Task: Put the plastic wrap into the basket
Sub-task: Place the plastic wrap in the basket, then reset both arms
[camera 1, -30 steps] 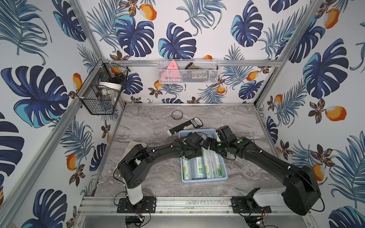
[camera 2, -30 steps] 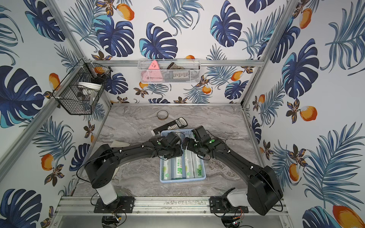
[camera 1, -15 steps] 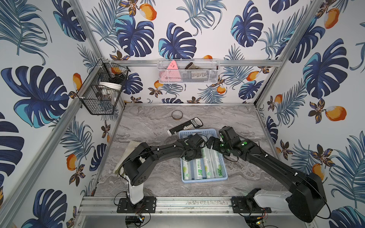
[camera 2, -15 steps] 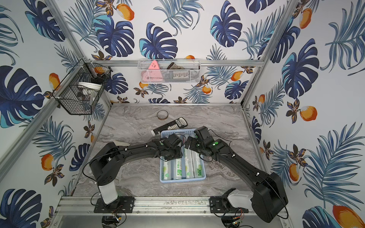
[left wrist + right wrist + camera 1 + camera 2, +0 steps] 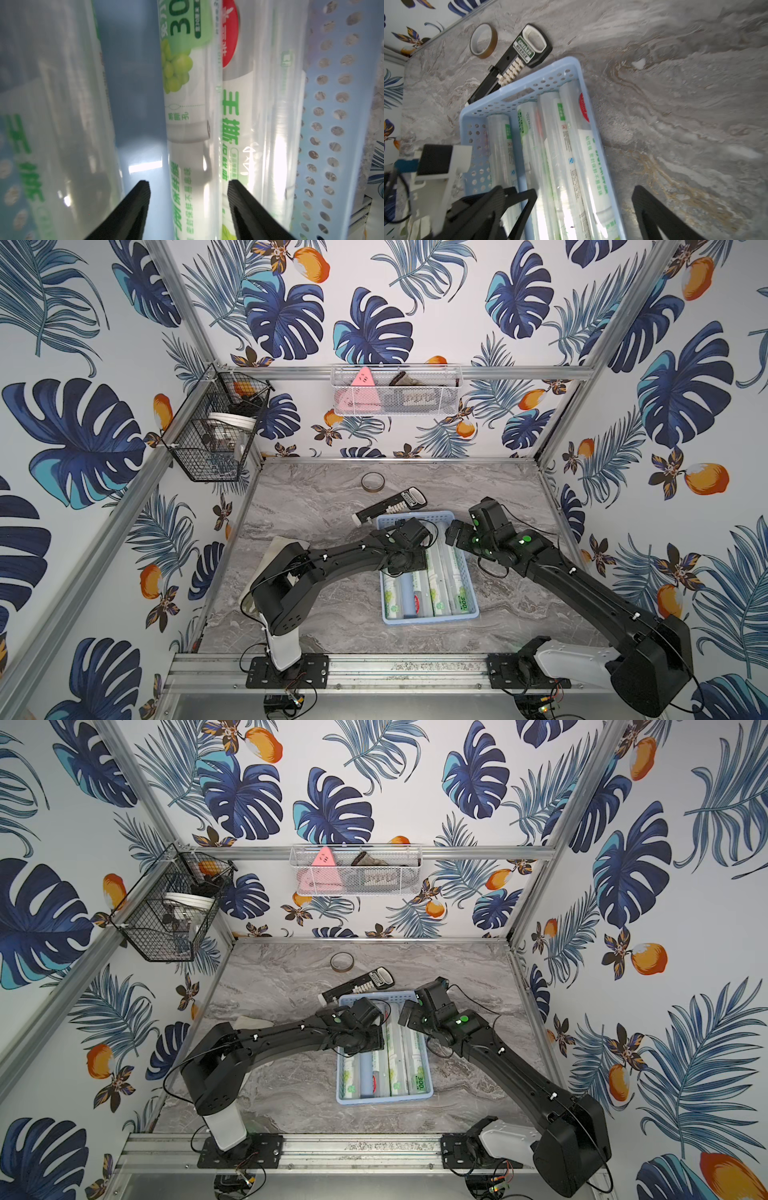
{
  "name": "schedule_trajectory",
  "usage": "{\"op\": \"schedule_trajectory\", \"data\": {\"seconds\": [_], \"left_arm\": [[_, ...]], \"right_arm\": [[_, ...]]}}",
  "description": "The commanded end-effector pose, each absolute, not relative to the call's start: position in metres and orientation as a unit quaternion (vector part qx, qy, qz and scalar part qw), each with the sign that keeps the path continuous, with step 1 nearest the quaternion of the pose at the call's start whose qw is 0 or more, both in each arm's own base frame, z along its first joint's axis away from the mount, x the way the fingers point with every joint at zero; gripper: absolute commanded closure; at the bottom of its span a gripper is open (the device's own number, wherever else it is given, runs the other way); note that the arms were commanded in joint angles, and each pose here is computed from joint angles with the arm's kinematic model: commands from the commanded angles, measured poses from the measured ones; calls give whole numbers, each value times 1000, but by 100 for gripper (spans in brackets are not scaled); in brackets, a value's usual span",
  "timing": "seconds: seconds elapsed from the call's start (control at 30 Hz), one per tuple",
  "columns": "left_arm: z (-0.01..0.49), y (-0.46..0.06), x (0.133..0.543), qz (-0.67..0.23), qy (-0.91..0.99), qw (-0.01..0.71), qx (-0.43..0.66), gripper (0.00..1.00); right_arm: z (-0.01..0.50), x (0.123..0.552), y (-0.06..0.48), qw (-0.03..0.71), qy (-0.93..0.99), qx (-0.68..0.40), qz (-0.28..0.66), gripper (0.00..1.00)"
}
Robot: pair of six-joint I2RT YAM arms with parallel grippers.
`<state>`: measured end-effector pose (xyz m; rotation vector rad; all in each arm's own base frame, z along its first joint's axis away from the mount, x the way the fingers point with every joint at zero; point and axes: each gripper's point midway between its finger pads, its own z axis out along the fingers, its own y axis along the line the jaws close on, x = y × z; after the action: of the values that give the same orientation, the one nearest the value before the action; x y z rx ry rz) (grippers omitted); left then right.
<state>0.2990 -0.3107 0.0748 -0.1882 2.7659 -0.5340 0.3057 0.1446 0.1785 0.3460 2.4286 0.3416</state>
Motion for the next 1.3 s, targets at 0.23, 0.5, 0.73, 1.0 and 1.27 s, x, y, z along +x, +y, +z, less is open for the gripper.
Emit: {"op": "schedule_trajectory", "data": {"seconds": [0.23, 0.5, 0.73, 1.0, 1.27], "left_arm": [[176, -226, 314, -81, 923, 376, -30, 23], [226, -126, 319, 99, 844, 525, -47, 1], [178, -33, 342, 183, 827, 521, -112, 1], [133, -11, 358, 206, 793, 569, -68, 1], [105, -10, 380, 146, 788, 597, -28, 1]], "right_arm": [[219, 348, 2, 509, 831, 192, -119, 0], [149, 368, -36, 494, 836, 182, -153, 0], [103, 380, -22, 526, 837, 119, -97, 0], [92, 397, -9, 553, 829, 76, -48, 0], [75, 399, 2, 581, 813, 36, -5, 0]]}}
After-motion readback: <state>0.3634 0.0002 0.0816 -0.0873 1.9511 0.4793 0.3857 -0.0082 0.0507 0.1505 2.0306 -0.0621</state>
